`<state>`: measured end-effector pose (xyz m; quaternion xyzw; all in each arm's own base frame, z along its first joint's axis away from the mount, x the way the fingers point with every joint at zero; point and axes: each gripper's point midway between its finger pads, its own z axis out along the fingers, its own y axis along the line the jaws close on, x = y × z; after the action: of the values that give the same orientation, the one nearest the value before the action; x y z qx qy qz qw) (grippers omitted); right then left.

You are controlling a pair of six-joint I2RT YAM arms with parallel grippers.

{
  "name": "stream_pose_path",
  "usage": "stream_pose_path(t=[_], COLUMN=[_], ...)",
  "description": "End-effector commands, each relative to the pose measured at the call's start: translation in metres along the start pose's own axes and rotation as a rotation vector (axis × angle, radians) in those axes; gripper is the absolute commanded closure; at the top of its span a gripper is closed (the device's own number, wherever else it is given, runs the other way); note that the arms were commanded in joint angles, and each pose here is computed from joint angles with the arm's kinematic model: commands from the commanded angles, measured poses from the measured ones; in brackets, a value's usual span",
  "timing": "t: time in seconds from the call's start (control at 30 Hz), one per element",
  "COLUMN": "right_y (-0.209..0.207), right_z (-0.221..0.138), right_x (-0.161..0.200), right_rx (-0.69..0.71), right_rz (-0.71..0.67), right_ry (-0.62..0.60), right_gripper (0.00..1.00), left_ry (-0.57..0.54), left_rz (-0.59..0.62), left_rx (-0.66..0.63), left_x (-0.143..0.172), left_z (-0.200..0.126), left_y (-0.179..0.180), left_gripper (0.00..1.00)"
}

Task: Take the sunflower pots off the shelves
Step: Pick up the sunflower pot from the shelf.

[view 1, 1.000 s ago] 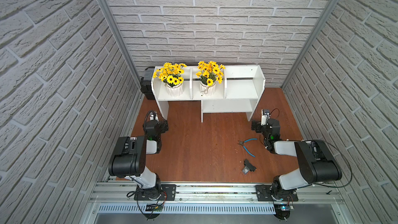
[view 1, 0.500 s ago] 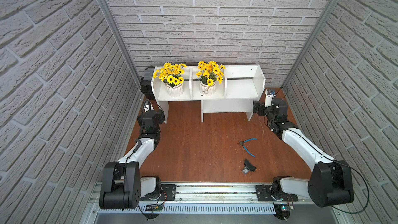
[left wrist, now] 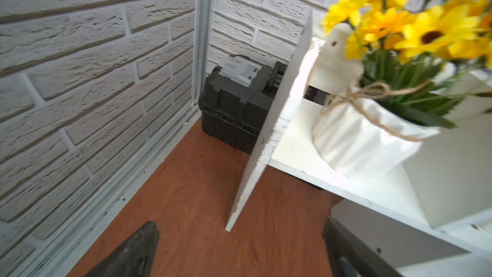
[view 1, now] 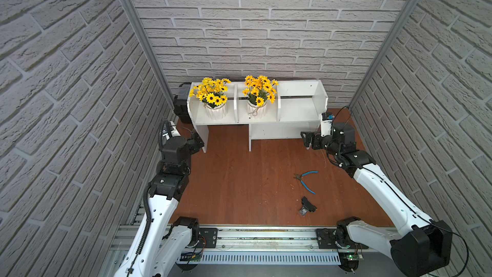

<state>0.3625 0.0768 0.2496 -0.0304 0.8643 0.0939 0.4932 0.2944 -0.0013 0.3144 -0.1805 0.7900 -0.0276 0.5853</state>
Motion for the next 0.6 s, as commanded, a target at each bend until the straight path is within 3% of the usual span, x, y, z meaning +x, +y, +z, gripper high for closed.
stream_pose_path(t=[0.0, 0.17, 0.37, 0.57], right_y=[-0.004, 0.019, 0.096, 0.129], right_z=[-0.011, -0.018, -0.049, -0.063], right_x=[-0.005, -0.006, -0.019, -0.025], right_rx=[0.038, -0.063, -0.256, -0.281], right_rz=[-0.02, -0.025, -0.144, -0.237], right_ry=[-0.007, 0.015, 0.008, 0.025], right_gripper=[0.01, 0.05, 0.08, 0.07], left_ry=[0.096, 0.102, 0.058, 0.086], left_rz=[0.068, 0.154, 0.216, 0.257], left_rx=[0.072, 0.15, 0.087, 0.127], left_x=[0.013, 0.002, -0.008, 0.001], left_z=[-0.013, -0.01, -0.01, 0.007], left_y=[-0.022, -0.056, -0.048, -0.066], left_gripper=[0.02, 0.02, 0.02, 0.02])
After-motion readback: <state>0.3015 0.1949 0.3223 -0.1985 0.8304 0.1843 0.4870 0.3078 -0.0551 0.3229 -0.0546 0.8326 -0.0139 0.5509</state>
